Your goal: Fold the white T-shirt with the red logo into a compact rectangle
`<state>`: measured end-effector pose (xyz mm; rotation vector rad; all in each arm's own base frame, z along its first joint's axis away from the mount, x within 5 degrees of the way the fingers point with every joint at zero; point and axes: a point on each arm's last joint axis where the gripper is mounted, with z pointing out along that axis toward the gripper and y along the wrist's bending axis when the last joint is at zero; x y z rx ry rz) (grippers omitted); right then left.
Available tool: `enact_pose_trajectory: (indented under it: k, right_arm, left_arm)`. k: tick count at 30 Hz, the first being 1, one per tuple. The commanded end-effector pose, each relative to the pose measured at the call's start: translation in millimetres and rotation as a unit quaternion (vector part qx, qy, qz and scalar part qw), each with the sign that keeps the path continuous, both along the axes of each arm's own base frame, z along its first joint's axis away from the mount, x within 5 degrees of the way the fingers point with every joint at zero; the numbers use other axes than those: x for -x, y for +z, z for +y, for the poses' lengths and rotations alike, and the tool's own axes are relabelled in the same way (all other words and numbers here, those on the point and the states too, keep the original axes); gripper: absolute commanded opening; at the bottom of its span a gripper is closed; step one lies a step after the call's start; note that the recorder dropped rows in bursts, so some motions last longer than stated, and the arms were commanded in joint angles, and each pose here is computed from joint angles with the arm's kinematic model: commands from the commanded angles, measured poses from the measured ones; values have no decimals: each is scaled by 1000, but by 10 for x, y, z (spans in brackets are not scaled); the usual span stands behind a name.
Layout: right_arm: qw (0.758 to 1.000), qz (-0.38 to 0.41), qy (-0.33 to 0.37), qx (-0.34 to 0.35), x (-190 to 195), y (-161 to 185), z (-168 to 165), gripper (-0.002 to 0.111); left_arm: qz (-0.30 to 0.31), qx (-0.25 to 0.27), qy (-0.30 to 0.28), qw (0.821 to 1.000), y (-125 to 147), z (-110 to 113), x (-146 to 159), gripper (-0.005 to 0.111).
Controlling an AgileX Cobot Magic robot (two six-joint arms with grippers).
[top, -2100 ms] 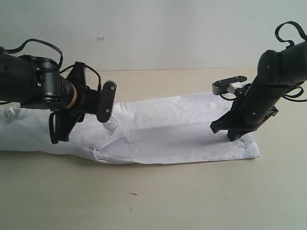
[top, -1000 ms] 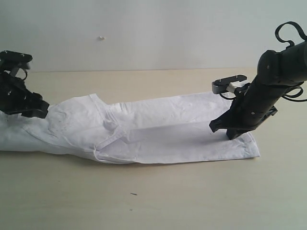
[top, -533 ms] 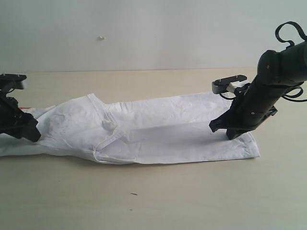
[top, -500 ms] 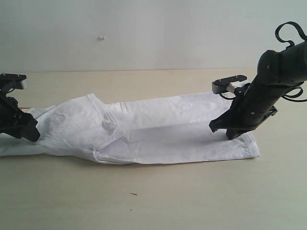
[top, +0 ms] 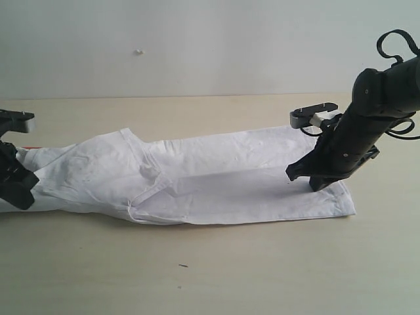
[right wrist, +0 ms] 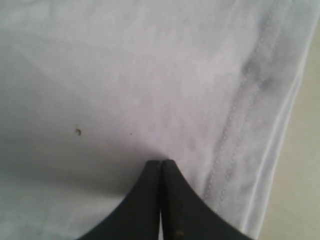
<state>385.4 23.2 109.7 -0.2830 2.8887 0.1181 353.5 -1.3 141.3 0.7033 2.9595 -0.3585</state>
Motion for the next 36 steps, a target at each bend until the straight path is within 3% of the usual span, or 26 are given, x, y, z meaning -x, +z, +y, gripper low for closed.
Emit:
enact_pose_trajectory:
  k: [1, 5, 7, 12, 13, 19, 28, 30, 35, 36]
  right_arm:
    - [1000, 0, -1, -3, 14, -1, -6, 0]
    - [1000, 0, -2, -4, 13, -1, -5, 0]
    - [1000, 0, -2, -4, 13, -1, -5, 0]
    - [1000, -2, -4, -5, 10, 0, -3, 0]
    - [1000, -2, -4, -5, 10, 0, -3, 0]
    - [1000, -3, 0, -4, 8, 1, -3, 0]
    - [1000, -6, 2, -4, 3, 2, -3, 0]
    - [1000, -6, 1, -5, 3, 2, -2, 0]
    - [1000, -5, 2, -5, 5, 2, -1, 0]
    - [1000, -5, 2, -5, 5, 2, -1, 0]
  left_arm:
    - [30, -1, -4, 1000, 64, 3, 63, 0]
    - [-34, -4, 25, 999, 203, 9, -15, 2]
    - [-75, -9, 48, 996, 297, 22, -64, 11]
    - [-134, -17, 85, 987, 376, 52, -159, 64]
    - [-132, -18, 89, 987, 336, 56, -172, 68]
    - [-137, -39, 87, 986, 48, 102, -276, 56]
    - [-116, -38, 75, 990, -181, 98, -295, 53]
    - [-94, -31, 60, 993, -189, 79, -253, 44]
    - [-58, -28, 48, 997, -200, 66, -185, 2]
    - [-50, -28, 46, 997, -202, 65, -171, 0]
